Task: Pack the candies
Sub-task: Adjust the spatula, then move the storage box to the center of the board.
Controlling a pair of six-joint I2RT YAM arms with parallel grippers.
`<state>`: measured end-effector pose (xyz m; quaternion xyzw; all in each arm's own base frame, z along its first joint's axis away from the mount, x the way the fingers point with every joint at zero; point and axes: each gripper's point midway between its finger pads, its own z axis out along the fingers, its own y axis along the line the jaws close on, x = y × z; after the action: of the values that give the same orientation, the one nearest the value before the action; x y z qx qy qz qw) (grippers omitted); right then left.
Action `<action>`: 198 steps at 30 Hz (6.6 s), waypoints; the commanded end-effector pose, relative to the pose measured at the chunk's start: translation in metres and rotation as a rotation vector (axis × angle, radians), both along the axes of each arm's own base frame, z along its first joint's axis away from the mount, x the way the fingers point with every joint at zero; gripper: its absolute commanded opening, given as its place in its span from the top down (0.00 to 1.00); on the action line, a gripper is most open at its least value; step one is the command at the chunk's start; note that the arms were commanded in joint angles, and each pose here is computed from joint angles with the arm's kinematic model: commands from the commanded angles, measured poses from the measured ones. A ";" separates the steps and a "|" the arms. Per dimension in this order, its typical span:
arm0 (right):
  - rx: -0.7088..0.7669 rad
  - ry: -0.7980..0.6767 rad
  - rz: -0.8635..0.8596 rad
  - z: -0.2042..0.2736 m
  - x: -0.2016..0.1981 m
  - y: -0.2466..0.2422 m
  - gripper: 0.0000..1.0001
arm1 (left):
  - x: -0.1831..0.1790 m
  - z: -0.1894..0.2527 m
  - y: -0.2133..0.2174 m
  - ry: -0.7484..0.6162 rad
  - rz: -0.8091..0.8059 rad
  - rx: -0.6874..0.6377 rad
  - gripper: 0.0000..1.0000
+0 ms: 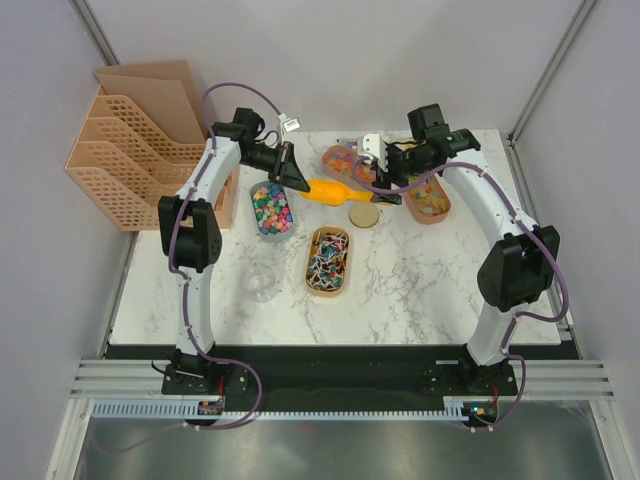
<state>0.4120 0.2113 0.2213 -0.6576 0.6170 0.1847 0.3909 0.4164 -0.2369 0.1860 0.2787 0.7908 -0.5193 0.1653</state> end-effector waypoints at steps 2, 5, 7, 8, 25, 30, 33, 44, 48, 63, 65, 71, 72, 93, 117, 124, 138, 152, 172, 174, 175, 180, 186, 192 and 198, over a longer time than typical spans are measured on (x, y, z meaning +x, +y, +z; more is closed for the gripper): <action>0.024 0.006 0.094 -0.002 -0.014 0.012 0.13 | -0.010 0.052 0.000 -0.119 -0.029 -0.070 0.98; -0.002 0.020 0.114 -0.010 -0.019 0.010 0.14 | -0.007 0.053 0.000 -0.131 -0.026 -0.066 0.98; -0.020 0.020 0.129 -0.016 -0.022 0.010 0.16 | -0.007 0.057 -0.001 -0.135 -0.025 -0.074 0.98; -0.029 0.026 0.131 -0.020 -0.023 0.009 0.17 | -0.006 0.059 -0.002 -0.142 -0.025 -0.077 0.98; 0.032 0.060 0.048 -0.024 -0.013 0.020 0.35 | -0.009 0.066 -0.003 -0.122 -0.025 -0.110 0.98; 0.109 0.051 0.002 -0.008 -0.018 0.025 0.35 | -0.015 0.066 -0.004 -0.096 -0.038 -0.137 0.98; 0.121 0.046 -0.003 -0.006 -0.023 0.025 0.34 | -0.018 0.068 -0.006 -0.089 -0.048 -0.156 0.98; 0.174 0.007 -0.038 0.012 -0.029 0.022 0.37 | -0.022 0.060 -0.006 -0.065 -0.063 -0.174 0.98; 0.172 0.010 -0.039 0.010 -0.029 0.022 0.39 | -0.021 0.061 -0.006 -0.074 -0.065 -0.175 0.98; 0.115 0.050 -0.049 -0.007 -0.025 0.016 0.50 | -0.017 0.060 -0.006 -0.077 -0.064 -0.180 0.98; 0.110 0.060 -0.043 -0.010 -0.026 0.018 0.57 | -0.016 0.060 -0.007 -0.078 -0.064 -0.182 0.98; 0.118 0.061 -0.053 -0.004 -0.024 0.018 0.91 | -0.010 0.051 -0.005 -0.074 -0.042 -0.142 0.98; 0.121 0.048 -0.056 0.000 -0.022 0.018 0.98 | -0.006 0.047 -0.005 -0.086 -0.030 -0.116 0.98; -0.184 -0.021 -0.706 0.001 0.062 -0.094 1.00 | 0.147 0.002 0.056 -0.604 0.390 0.476 0.36; -0.340 0.051 -0.830 -0.028 0.031 -0.137 1.00 | 0.176 -0.072 -0.053 -0.784 0.154 0.360 0.38; -0.334 0.050 -0.834 -0.025 0.015 -0.148 1.00 | 0.177 -0.067 -0.082 -0.983 0.029 0.329 0.33; -0.323 0.084 -0.813 -0.040 0.000 -0.150 1.00 | 0.166 -0.098 -0.084 -1.198 -0.246 0.441 0.28; -0.307 0.091 -0.831 -0.042 0.003 -0.150 1.00 | 0.166 -0.109 -0.093 -1.253 -0.339 0.431 0.31; -0.315 0.083 -0.775 -0.047 0.000 -0.149 1.00 | 0.096 -0.115 -0.089 -1.149 -0.514 0.424 0.41; -0.312 0.086 -0.767 -0.049 -0.001 -0.148 1.00 | 0.090 -0.108 -0.090 -1.149 -0.514 0.420 0.42; -0.313 0.088 -0.766 -0.050 -0.001 -0.149 1.00 | 0.087 -0.107 -0.089 -1.146 -0.514 0.419 0.42; -0.307 0.094 -0.748 -0.055 -0.002 -0.147 1.00 | 0.073 -0.101 -0.088 -1.130 -0.523 0.405 0.43; -0.296 0.094 -0.737 -0.056 -0.002 -0.144 1.00 | 0.064 -0.109 -0.086 -1.125 -0.558 0.396 0.56; -0.293 0.094 -0.739 -0.057 -0.007 -0.145 1.00 | 0.059 -0.115 -0.085 -1.109 -0.566 0.401 0.63; -0.287 0.095 -0.731 -0.056 -0.011 -0.144 1.00 | 0.051 -0.113 -0.090 -1.122 -0.591 0.385 0.67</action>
<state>0.3978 0.0639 0.1416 -0.4304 0.8625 -0.0238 0.2650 0.4805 -0.3176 0.0429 0.7183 0.5890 -0.1624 0.3329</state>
